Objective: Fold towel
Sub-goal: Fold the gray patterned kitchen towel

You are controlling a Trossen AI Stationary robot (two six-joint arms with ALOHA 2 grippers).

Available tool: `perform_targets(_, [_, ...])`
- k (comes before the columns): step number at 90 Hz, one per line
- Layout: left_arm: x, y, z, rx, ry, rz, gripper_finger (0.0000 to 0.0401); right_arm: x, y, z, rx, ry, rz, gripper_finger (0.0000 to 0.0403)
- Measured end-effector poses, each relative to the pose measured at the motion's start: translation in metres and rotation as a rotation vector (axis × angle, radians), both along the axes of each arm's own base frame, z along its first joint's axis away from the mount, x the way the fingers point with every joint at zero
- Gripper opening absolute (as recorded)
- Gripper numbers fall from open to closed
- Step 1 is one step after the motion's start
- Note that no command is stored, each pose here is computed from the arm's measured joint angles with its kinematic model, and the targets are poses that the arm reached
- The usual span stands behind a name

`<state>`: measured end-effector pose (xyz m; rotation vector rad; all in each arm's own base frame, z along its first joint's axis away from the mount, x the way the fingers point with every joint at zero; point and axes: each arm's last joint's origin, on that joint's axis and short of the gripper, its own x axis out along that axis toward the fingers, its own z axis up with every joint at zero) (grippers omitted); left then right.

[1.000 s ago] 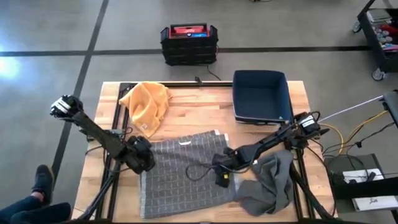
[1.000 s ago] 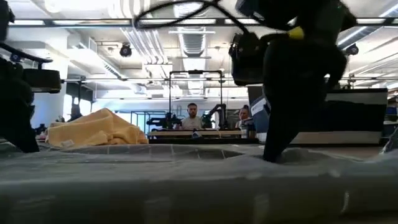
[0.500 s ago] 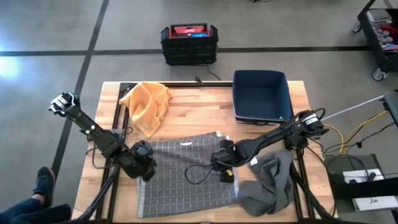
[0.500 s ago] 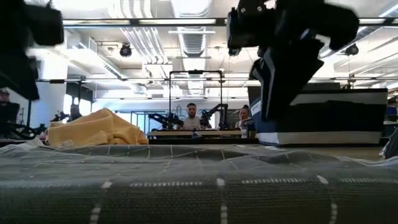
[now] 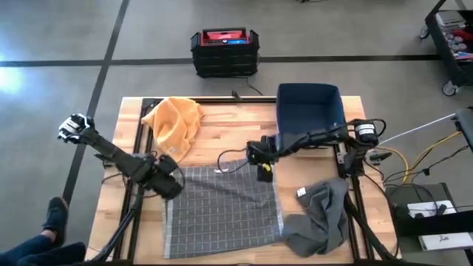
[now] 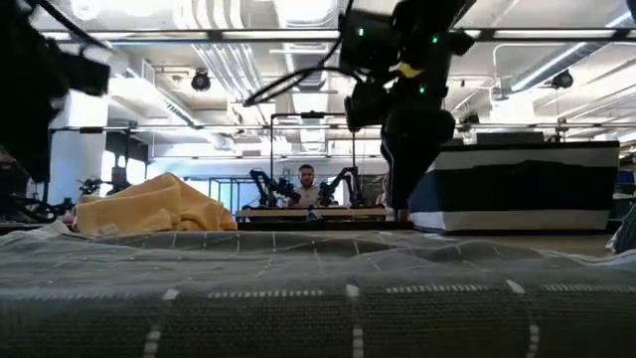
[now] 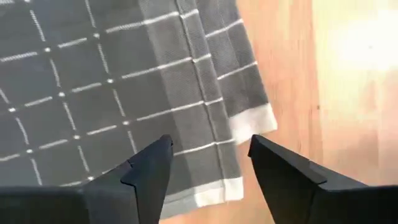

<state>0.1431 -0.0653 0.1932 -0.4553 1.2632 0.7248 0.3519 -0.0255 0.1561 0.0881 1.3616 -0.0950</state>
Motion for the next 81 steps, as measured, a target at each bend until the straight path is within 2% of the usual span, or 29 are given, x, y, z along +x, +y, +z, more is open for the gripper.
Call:
perform_targets(7, [0.003, 0.012, -0.011, -0.041, 0.037, -0.009, 0.0158, -0.002, -0.008, -0.002, 0.003, 0.009, 0.015, 0.0217])
perform_targets(21, [0.002, 0.037, -0.025, -0.028, 0.084, 0.047, 0.0199, -0.004, -0.011, -0.004, -0.002, 0.013, 0.032, 0.0227])
perform_targets(41, [0.004, 0.053, -0.040, -0.051, 0.050, 0.027, 0.0205, -0.009, -0.011, -0.015, -0.007, 0.009, 0.053, 0.0230])
perform_targets(55, [0.002, 0.053, -0.043, -0.080, 0.046, 0.002, 0.0173, -0.011, -0.010, -0.018, -0.006, 0.021, 0.060, 0.0220])
perform_targets(81, [0.004, 0.053, -0.037, -0.094, 0.024, -0.041, 0.0052, -0.012, -0.010, -0.018, -0.021, 0.025, 0.111, 0.0197])
